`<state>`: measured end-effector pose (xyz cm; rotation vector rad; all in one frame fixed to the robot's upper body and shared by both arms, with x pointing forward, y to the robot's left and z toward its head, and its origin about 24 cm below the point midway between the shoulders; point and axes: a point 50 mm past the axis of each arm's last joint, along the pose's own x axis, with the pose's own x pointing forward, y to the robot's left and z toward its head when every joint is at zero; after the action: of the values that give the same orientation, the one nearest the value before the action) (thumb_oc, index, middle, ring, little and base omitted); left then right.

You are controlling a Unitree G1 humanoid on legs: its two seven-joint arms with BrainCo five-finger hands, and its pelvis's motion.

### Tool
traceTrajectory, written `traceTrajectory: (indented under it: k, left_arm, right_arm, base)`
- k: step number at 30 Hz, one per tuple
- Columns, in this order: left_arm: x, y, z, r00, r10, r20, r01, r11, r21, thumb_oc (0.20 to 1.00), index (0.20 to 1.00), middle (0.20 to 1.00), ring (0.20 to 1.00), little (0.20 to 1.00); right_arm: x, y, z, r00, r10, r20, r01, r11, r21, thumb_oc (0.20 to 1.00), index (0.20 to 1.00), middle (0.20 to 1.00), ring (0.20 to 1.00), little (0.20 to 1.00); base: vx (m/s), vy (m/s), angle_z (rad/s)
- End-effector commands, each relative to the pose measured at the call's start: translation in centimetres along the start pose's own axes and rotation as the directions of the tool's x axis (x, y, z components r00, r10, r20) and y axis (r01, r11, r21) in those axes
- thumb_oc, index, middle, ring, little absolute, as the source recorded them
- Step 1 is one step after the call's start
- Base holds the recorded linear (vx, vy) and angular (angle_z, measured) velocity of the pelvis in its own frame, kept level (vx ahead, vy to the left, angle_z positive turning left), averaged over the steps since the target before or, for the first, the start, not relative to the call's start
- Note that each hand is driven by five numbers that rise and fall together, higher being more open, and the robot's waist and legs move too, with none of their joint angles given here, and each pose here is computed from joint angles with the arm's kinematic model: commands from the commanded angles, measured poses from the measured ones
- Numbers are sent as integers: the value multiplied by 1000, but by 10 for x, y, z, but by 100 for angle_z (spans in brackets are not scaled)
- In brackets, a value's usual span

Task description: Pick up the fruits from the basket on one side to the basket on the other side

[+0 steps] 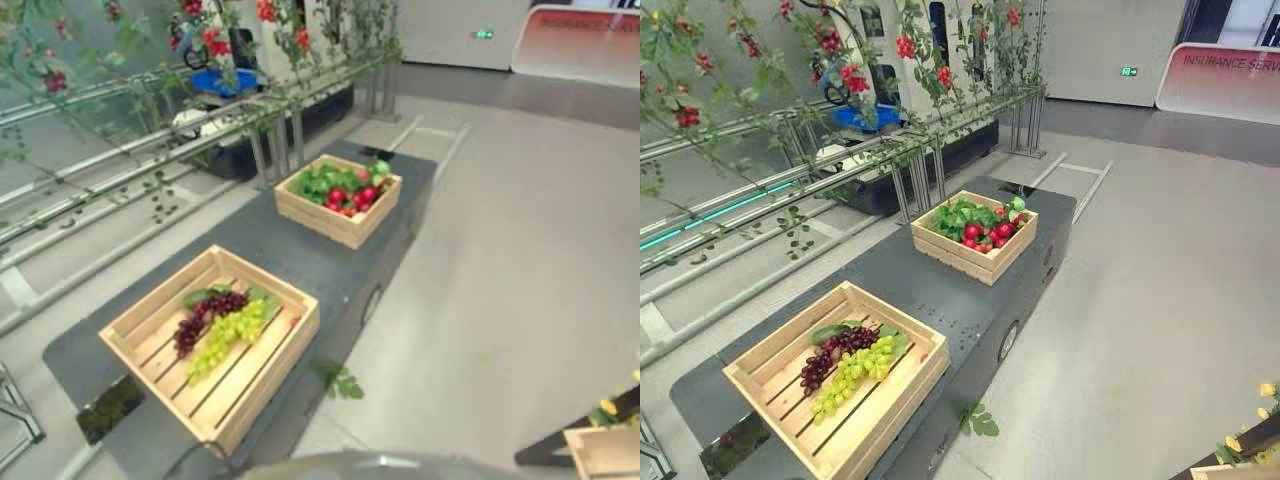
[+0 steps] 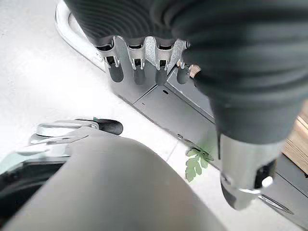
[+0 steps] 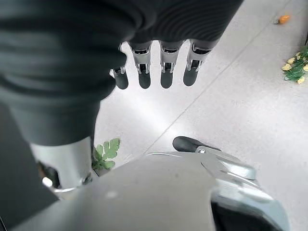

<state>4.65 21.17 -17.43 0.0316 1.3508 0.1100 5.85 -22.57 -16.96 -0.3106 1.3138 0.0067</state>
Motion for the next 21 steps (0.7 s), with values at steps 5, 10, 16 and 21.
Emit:
traceTrajectory:
  k: [5, 10, 16, 21]
  left_arm:
    - [3, -18, 18, 999, -45, 14, 45, 999, 31, 1000, 1000, 1000, 1000, 1000]
    - [3, -19, 13, 998, -54, -10, 55, 997, 50, 1000, 1000, 1000, 1000, 1000]
    - [3, -18, 13, 998, -55, -8, 55, 998, 20, 1000, 1000, 1000, 1000, 1000]
    - [3, -16, 13, 999, -49, -1, 49, 999, 13, 1000, 1000, 1000, 1000, 1000]
  right_arm:
    - [3, 5, 12, 1000, 23, -12, -23, 1000, -18, 1000, 1000, 1000, 1000, 1000]
    - [3, 6, 10, 999, 28, -19, -29, 999, -24, 1000, 1000, 1000, 1000, 1000]
    - [3, 5, 11, 999, 29, -19, -29, 999, -23, 1000, 1000, 1000, 1000, 1000]
    - [2, 4, 10, 999, 29, -19, -29, 999, -18, 1000, 1000, 1000, 1000, 1000]
  base:
    - [-97, -77, -1]
    - [0, 0, 0]
    - [0, 0, 0]
    - [0, 0, 0]
